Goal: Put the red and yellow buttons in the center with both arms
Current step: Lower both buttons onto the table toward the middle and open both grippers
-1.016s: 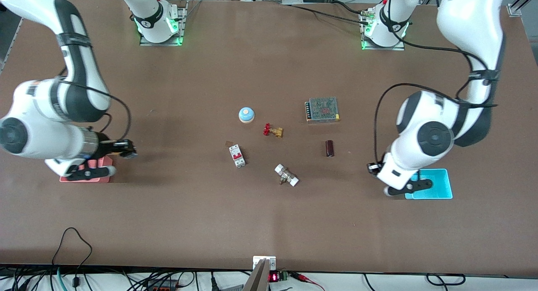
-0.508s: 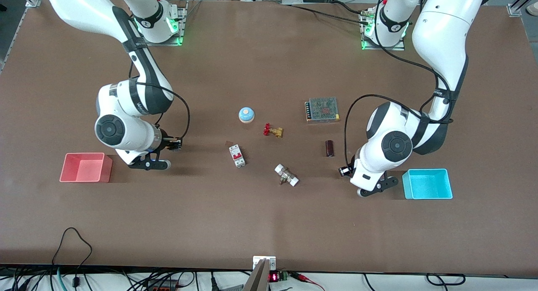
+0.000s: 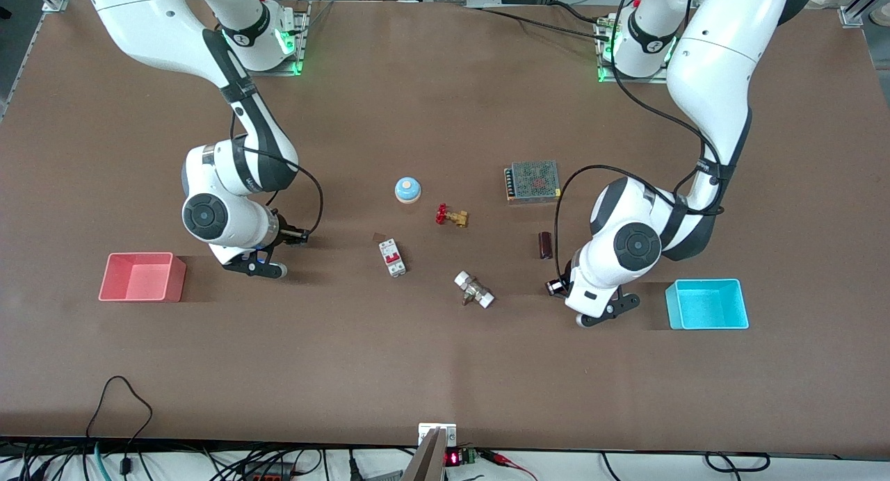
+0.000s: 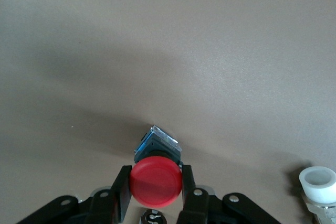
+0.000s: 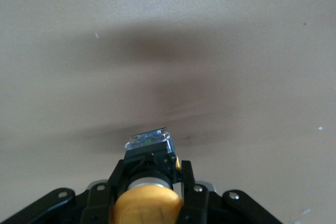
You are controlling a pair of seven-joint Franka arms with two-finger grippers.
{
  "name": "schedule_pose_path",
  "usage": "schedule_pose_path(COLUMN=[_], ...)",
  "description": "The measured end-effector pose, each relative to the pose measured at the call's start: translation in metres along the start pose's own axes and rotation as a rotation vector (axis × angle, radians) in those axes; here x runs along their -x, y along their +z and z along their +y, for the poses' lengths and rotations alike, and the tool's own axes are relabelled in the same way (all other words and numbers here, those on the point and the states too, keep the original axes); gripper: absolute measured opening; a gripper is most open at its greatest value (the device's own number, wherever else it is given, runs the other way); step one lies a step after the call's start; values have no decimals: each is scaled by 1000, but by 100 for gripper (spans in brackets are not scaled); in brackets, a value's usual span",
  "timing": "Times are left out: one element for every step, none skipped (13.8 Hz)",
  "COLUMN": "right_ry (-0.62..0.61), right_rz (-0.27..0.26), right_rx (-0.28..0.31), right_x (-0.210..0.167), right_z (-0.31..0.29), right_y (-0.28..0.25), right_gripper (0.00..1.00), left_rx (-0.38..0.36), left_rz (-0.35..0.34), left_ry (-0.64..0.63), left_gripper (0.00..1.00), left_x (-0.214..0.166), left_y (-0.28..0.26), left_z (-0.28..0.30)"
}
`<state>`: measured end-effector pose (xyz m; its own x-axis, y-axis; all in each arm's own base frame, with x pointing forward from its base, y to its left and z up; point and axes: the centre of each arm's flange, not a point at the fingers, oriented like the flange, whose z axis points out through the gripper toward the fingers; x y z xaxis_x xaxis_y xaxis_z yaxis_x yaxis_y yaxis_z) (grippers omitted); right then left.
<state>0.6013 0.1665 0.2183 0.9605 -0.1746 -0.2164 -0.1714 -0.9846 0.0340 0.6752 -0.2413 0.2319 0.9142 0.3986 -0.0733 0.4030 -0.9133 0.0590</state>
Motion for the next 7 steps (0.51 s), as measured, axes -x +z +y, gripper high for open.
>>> schedule_pose_path(right_ry=[2,3,5,7,8,10,11], right_rz=[0,4,7,10,16,21,21], right_rx=[0,-1,-2,-3,-5,-7,-7], right_x=[-1,-2,-3,-5,-6,-8,-8], right_z=[1,0,0,1,1,1,1], right_y=[3,6,10,12,15,18,18], right_gripper=[44,44,44,44,44,44,44], left_rx=[1,3,4,6,8,10,15], left_rz=[1,1,2,4,6,9,16], left_ry=[-1,-1,-2,-2,-2,-4,-6], left_gripper=[42,47,55,64,73,84,93], left_x=[0,0,0,-1,-1,-3,-5], left_y=[0,0,0,-1,-2,-4,-9], left_z=[0,0,0,1,1,0,0])
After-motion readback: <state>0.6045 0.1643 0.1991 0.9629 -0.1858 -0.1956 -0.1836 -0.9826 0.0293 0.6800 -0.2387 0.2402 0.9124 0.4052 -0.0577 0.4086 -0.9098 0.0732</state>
